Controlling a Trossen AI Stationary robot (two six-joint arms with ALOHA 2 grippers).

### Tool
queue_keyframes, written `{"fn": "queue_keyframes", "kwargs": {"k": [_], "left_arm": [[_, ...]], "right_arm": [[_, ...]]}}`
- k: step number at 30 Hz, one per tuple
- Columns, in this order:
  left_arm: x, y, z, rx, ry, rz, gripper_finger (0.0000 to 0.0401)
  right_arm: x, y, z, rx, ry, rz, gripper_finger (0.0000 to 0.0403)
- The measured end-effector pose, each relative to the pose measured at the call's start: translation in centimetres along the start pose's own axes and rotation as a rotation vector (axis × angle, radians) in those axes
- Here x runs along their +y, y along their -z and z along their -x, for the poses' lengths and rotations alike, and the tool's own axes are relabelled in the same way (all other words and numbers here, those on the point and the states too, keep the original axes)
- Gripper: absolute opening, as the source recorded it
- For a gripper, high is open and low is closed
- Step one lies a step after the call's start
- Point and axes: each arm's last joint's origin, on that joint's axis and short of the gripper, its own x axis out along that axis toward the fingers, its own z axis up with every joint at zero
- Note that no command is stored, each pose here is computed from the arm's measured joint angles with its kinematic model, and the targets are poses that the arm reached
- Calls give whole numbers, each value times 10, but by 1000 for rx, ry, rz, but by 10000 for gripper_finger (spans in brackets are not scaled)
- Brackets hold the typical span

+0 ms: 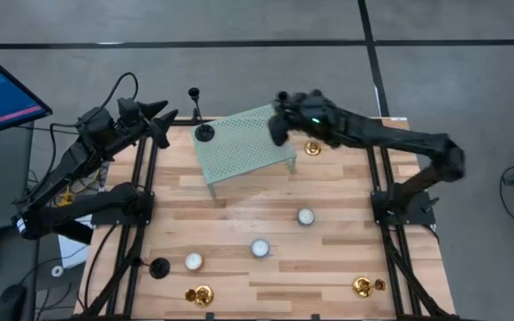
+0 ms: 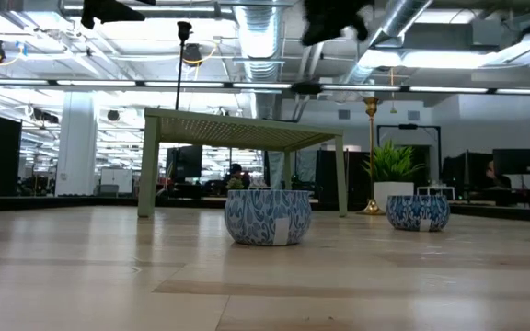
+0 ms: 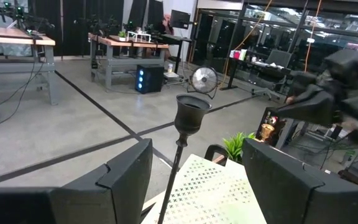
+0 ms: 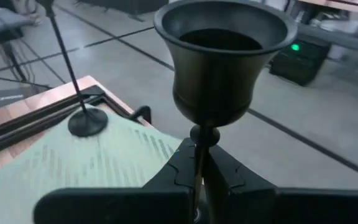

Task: Pick & Place candle stick holders
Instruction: Put the top black candle holder on the shelf aligned with the other black candle holder

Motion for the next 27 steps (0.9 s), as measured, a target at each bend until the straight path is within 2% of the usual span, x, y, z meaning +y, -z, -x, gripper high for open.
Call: {"fn": "queue_keyframes", "kwargs": {"k": [4,9,14,27], "left_arm": [[0,0,0,0,0,0,250],[0,0,0,0,0,0,250],[0,0,0,0,0,4,250],[0,0,0,0,0,26,250]], "right_arm": [[11,-11,-43,14,-71,55,0],[20,-27,-78,-9,-146,128,0],[23,-28,-110,5,-234,163,0],[38,-17,-148,33,-291,231,0]]}}
